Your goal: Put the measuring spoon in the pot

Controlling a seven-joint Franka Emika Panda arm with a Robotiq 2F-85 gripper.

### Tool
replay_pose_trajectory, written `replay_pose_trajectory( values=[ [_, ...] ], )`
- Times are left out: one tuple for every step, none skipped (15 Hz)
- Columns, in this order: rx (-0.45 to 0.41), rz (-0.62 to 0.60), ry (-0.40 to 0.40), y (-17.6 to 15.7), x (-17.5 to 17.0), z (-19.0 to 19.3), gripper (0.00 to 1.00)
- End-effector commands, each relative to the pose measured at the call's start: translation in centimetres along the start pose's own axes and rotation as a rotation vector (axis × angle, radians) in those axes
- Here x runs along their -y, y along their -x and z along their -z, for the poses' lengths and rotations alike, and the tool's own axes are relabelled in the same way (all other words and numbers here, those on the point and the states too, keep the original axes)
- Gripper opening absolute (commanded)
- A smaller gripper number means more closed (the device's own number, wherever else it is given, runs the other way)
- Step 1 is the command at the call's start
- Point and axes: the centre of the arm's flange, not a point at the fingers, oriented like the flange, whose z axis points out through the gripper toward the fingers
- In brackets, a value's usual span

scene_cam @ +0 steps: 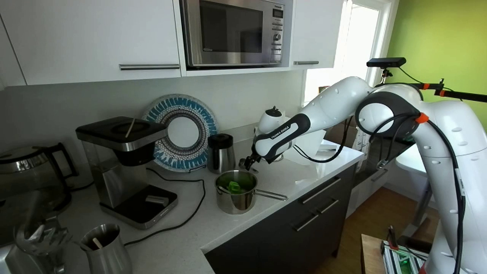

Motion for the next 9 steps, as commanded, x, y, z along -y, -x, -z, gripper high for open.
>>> replay_pose_trajectory(
  values=[
    [-0.024, -0.001, -0.016, 0.6, -0.9, -1.4, 0.90],
    [-0.025, -0.007, -0.021, 0.5, -1.1, -1.6, 0.85],
    [-0.031, -0.013, -0.024, 0.5, -1.4, -1.9, 0.83],
    [-0.033, -0.019, -0.030, 0.6, -1.7, -2.2, 0.77],
    [-0.039, -0.020, -0.035, 0.6, -1.8, -2.5, 0.66],
    [-0.046, -0.022, -0.046, 0.6, -2.0, -2.8, 0.61],
    [-0.054, -0.024, -0.054, 0.7, -2.0, -3.1, 0.55],
    [-0.068, -0.021, -0.064, 0.6, -2.1, -3.4, 0.43],
    [-0.083, -0.016, -0.072, 0.5, -2.1, -3.7, 0.35]
  ],
)
